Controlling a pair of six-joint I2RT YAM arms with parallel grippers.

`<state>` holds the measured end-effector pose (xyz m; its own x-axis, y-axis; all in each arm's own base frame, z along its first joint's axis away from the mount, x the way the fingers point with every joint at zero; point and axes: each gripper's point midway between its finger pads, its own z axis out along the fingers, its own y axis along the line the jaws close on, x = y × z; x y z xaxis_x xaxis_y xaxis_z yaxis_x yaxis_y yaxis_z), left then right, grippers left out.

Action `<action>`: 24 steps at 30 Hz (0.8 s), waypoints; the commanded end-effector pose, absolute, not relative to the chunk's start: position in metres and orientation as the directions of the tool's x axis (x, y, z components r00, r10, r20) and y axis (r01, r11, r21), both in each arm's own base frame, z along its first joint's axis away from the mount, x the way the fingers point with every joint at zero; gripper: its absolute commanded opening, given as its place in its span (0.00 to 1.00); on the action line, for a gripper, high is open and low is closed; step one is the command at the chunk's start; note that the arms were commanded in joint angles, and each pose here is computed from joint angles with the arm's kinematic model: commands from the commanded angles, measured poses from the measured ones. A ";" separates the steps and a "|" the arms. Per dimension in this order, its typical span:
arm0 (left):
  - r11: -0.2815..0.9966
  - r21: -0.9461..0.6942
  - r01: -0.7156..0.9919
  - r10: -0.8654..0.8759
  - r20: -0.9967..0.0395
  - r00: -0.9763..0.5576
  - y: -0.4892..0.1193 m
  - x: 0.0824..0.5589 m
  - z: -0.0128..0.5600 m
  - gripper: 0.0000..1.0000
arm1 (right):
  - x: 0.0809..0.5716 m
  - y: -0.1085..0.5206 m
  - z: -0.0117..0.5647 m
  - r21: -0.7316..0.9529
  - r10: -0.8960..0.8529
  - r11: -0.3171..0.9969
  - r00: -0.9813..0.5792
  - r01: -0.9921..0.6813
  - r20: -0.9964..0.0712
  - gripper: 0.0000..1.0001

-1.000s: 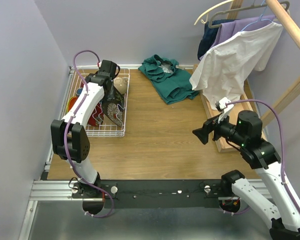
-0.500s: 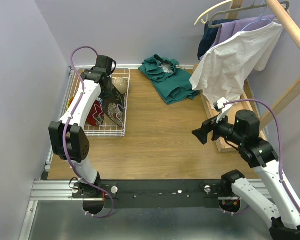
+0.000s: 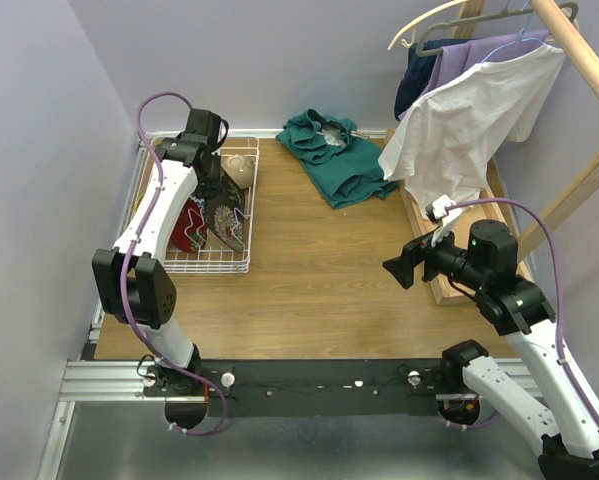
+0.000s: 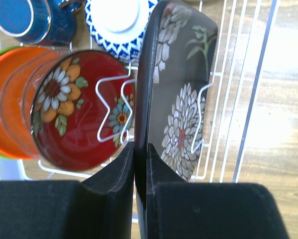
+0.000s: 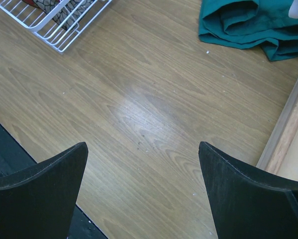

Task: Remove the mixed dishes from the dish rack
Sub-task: Pick up the plate from the dish rack.

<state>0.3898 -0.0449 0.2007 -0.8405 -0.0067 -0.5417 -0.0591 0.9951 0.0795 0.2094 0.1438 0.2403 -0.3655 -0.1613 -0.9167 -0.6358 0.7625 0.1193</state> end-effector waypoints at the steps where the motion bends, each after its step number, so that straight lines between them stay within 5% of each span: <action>1: 0.997 0.032 -0.074 -0.031 -0.697 -0.716 -0.052 0.390 0.274 0.00 | 0.209 0.149 0.237 0.114 -0.173 0.742 -0.354 -0.661 -0.919 1.00; 16: 0.977 0.193 -0.096 0.095 -0.786 -0.611 -0.057 0.380 0.332 0.00 | 0.210 0.150 0.235 0.108 -0.183 0.738 -0.352 -0.666 -0.918 1.00; 24: 0.985 0.135 -0.105 0.061 -0.849 -0.524 -0.061 0.373 0.373 0.00 | 0.211 0.149 0.236 0.102 -0.185 0.737 -0.345 -0.668 -0.920 1.00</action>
